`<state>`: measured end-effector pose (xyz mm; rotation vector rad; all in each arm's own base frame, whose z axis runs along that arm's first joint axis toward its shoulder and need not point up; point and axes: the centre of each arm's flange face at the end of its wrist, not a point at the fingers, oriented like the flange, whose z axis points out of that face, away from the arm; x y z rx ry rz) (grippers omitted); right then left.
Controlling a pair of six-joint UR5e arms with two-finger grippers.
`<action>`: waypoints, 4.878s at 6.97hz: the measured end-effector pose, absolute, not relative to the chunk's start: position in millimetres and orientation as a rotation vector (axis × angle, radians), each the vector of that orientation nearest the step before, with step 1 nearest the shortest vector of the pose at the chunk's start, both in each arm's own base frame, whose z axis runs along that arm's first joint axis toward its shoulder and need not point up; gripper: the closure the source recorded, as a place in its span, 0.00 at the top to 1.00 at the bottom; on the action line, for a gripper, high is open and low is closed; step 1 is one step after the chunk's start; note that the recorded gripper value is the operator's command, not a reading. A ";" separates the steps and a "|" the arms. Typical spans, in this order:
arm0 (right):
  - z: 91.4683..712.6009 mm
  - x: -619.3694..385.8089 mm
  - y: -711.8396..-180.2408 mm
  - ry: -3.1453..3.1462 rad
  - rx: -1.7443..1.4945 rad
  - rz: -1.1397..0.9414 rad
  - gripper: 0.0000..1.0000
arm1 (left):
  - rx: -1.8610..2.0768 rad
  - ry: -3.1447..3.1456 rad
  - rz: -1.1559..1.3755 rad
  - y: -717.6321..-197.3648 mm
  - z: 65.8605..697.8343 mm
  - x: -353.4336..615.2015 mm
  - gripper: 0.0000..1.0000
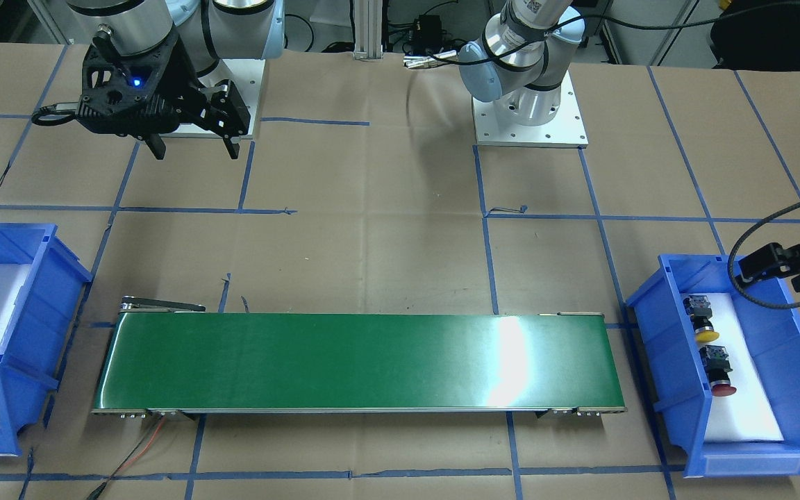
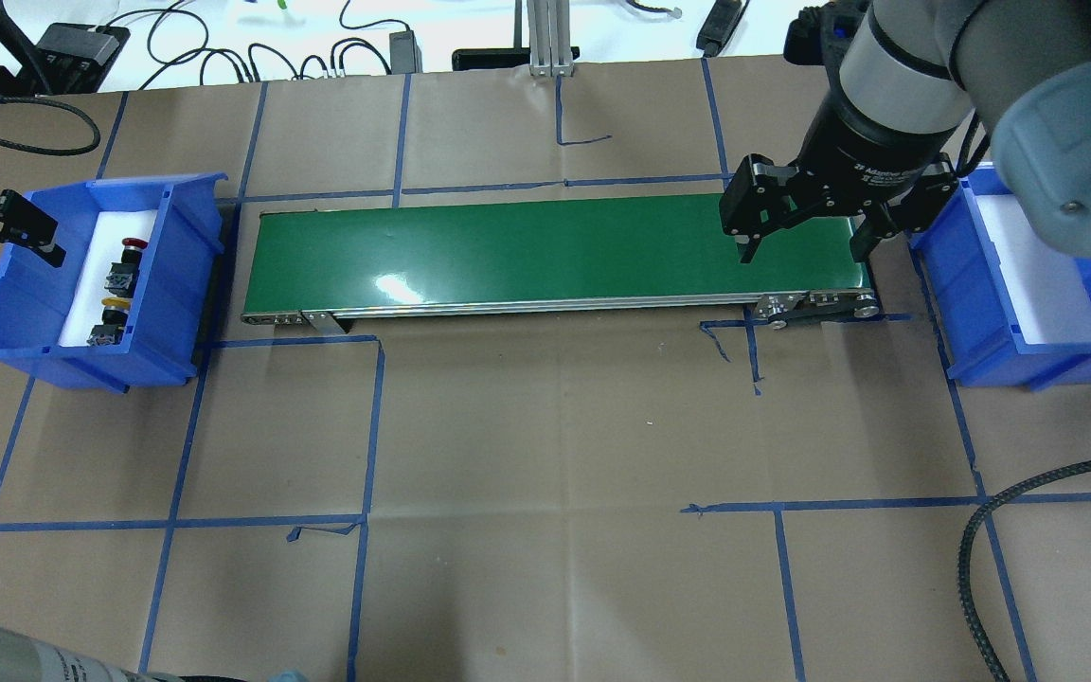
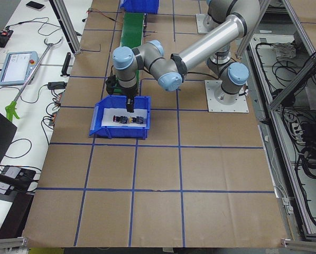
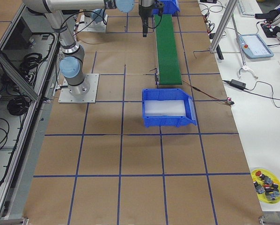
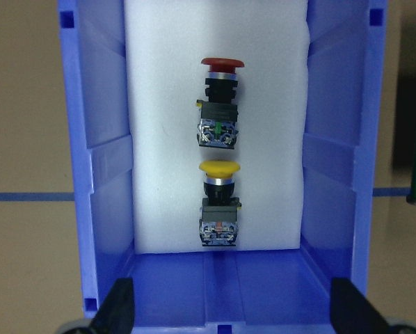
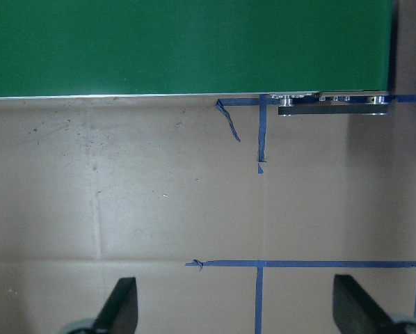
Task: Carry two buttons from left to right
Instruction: 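Lower the left gripper into the bin and grasp the yellow-capped button, then lift the yellow button and carry it with the left gripper to the conveyor, then place the yellow button on the green belt and open the left gripper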
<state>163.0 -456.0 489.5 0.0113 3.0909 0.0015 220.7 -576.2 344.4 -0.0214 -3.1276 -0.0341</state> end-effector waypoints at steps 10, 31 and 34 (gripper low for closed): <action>488.4 162.0 -459.6 3.091 0.009 0.006 1.00 | -0.132 -3.156 0.016 -557.4 208.1 209.3 0.33; 508.4 160.1 -465.6 3.088 0.012 -0.063 1.00 | -0.081 -3.137 -0.133 -636.4 279.6 -120.7 0.07; 507.2 160.2 -466.5 3.088 0.011 -0.059 1.00 | -0.069 -3.147 -0.068 -630.4 258.1 -121.2 0.99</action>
